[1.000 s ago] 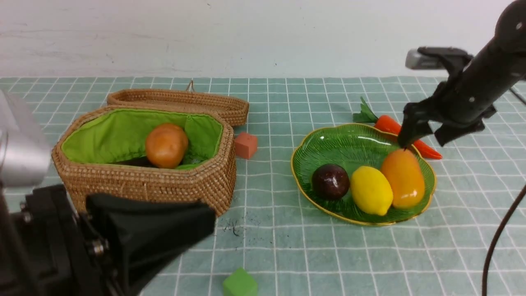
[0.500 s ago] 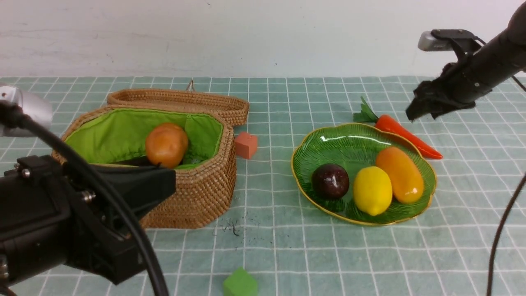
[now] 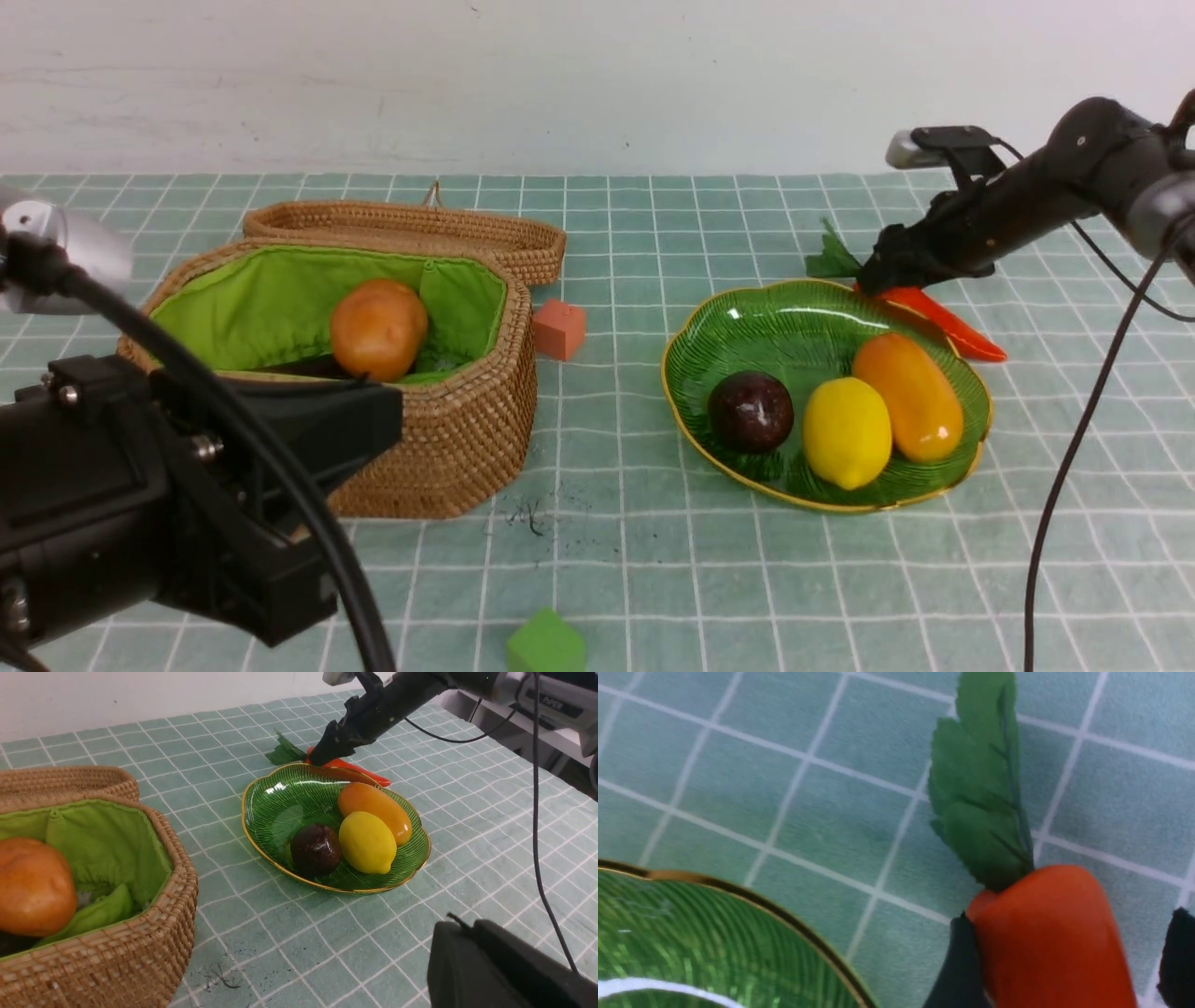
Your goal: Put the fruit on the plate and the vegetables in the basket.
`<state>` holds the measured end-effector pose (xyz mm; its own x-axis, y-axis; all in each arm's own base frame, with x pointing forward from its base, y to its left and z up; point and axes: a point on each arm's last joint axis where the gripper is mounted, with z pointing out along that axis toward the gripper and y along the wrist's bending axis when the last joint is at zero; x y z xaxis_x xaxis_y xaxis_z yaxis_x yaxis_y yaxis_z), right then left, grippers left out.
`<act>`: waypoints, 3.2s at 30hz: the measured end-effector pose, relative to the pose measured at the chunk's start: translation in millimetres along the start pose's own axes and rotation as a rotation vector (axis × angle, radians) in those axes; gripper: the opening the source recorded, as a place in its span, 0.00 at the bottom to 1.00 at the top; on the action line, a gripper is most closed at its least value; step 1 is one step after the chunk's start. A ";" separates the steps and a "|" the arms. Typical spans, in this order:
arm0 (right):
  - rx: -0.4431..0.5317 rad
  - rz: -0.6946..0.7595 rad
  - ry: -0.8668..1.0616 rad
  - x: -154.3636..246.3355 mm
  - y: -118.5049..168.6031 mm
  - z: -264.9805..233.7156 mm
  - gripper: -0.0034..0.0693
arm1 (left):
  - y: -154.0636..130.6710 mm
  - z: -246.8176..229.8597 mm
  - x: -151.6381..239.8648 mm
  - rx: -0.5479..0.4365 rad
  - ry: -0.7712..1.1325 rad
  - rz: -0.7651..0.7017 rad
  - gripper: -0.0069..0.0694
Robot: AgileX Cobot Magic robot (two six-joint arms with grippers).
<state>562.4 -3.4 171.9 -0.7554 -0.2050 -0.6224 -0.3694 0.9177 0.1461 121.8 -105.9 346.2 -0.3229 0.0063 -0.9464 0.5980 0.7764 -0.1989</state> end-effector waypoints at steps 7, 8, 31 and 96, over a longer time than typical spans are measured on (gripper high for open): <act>0.056 -0.027 0.013 4.4 -7.3 6.1 0.72 | 0.0 0.0 0.0 0.000 0.000 0.000 0.13; 0.057 -0.027 0.016 5.6 -7.9 7.7 0.70 | 0.0 0.0 0.0 0.000 0.000 0.000 0.13; -0.103 -0.158 -0.043 -67.7 122.1 -139.5 0.57 | 6.2 -3.1 9.6 -0.058 0.109 0.019 0.12; 0.034 -0.049 0.181 135.8 290.1 -336.2 0.04 | 24.9 -101.3 84.3 -0.070 -0.401 -0.081 0.07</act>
<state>170.6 120.7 388.3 -0.8230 -0.3047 -0.4794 -0.3921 0.9154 0.0912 35.2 -22.2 287.3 -0.0472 -0.2923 -0.9552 0.5264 0.8054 -0.2725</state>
